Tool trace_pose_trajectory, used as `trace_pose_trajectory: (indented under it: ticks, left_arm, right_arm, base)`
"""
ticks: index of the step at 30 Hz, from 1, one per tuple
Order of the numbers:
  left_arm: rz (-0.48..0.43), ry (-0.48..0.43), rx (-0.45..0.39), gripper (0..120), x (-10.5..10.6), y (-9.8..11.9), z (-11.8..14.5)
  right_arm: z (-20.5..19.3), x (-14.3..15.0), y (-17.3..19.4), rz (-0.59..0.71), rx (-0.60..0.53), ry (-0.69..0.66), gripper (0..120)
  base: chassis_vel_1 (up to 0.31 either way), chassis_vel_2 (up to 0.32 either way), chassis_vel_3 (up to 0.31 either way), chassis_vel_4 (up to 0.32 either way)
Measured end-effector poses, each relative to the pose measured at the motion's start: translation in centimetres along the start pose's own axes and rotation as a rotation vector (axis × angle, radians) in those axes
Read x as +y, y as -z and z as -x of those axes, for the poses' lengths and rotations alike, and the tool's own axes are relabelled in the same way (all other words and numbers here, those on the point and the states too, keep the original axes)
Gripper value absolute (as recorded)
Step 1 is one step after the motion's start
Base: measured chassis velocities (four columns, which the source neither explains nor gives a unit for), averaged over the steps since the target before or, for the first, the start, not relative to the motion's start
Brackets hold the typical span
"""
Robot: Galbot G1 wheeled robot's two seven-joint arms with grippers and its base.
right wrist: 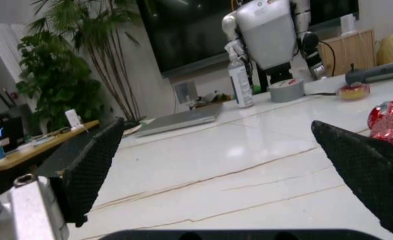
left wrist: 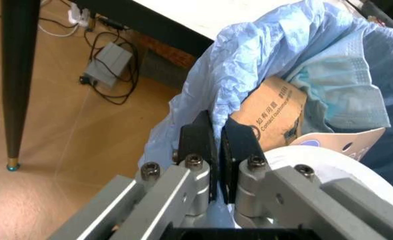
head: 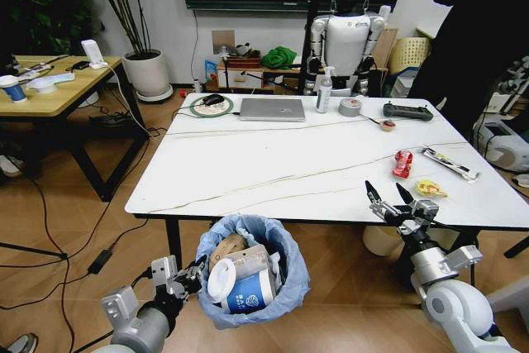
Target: Pick up the trash bin and place the trash from the table into it.
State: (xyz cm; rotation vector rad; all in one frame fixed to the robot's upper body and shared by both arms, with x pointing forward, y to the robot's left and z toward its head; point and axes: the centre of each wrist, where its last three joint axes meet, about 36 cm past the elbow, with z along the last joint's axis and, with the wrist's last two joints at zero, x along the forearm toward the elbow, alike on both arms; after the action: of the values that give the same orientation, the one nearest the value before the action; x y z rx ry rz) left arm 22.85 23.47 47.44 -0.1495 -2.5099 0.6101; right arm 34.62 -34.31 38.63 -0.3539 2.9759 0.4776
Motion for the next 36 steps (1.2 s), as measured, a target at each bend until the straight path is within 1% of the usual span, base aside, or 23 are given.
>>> trace_pose_trajectory:
  ticks: [15, 36]
  left_arm:
    - [-0.001, -0.001, 0.002, 0, -0.23, -0.34, -0.15]
    - [-0.001, -0.006, 0.000, 0, -0.30, -0.32, -0.12]
  right_arm:
    - [-0.13, -0.45, 0.67, -0.008, -0.005, 0.002, 100]
    - [-0.18, -0.55, 0.71, -0.008, -0.005, 0.005, 100]
  base:
    - [-0.075, -0.073, 0.090, 0.082]
    - [-0.088, -0.088, 0.086, 0.084]
